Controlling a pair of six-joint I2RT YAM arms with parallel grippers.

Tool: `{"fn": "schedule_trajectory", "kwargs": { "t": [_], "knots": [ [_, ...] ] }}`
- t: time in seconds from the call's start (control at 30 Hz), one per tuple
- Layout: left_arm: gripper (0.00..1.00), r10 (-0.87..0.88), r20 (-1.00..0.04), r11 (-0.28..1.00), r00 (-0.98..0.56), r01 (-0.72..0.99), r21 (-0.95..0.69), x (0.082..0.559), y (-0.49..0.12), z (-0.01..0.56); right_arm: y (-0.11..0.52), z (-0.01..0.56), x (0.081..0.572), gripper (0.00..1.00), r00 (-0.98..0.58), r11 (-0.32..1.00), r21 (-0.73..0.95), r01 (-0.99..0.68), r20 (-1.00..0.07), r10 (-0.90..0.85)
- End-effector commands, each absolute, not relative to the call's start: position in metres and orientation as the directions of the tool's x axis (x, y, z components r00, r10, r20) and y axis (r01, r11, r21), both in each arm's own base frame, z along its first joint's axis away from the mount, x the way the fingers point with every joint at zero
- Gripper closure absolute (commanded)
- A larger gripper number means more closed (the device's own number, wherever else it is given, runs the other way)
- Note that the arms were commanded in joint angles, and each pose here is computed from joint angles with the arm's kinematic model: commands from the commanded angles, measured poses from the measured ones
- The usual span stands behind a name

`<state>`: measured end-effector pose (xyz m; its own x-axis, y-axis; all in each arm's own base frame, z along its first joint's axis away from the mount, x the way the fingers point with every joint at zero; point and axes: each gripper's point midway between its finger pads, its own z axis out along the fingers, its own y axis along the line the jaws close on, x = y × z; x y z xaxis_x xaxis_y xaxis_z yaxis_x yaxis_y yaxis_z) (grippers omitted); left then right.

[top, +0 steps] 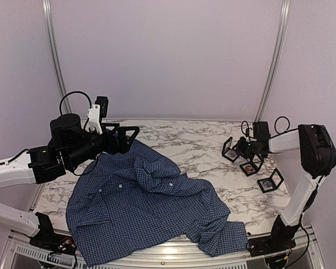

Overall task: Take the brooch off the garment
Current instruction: Place the brooch in the brooch box, then pick up the flattened clothing from the center of the board.

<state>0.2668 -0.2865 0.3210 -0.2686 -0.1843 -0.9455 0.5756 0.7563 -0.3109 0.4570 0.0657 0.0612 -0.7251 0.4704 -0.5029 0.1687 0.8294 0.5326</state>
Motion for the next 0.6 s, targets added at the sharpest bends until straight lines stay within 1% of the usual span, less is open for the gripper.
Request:
{"fn": "schedule_trajectory", "kwargs": {
  "t": [0.0,0.27,0.43,0.57],
  "knots": [
    [0.01,-0.211,-0.935,0.773,-0.284,0.537,-0.338,0.273,-0.281,0.323,0.059,0.085,0.463,0.73,-0.699,0.839,0.522,0.155,-0.542,0.467],
    [0.01,-0.26,-0.899,0.833,-0.352,0.39,-0.393,0.294,-0.261,0.301,0.058,0.093,0.448,0.63,-0.703,0.847,0.509,0.153,-0.546,0.455],
    [0.01,-0.294,-0.857,0.868,-0.423,0.258,-0.425,0.314,-0.242,0.277,0.068,0.112,0.441,0.52,-0.698,0.867,0.487,0.105,-0.585,0.413],
    [0.01,-0.284,-0.827,0.898,-0.485,0.168,-0.407,0.335,-0.227,0.254,0.098,0.136,0.436,0.43,-0.696,0.883,0.469,0.007,-0.632,0.341]
  ]
}}
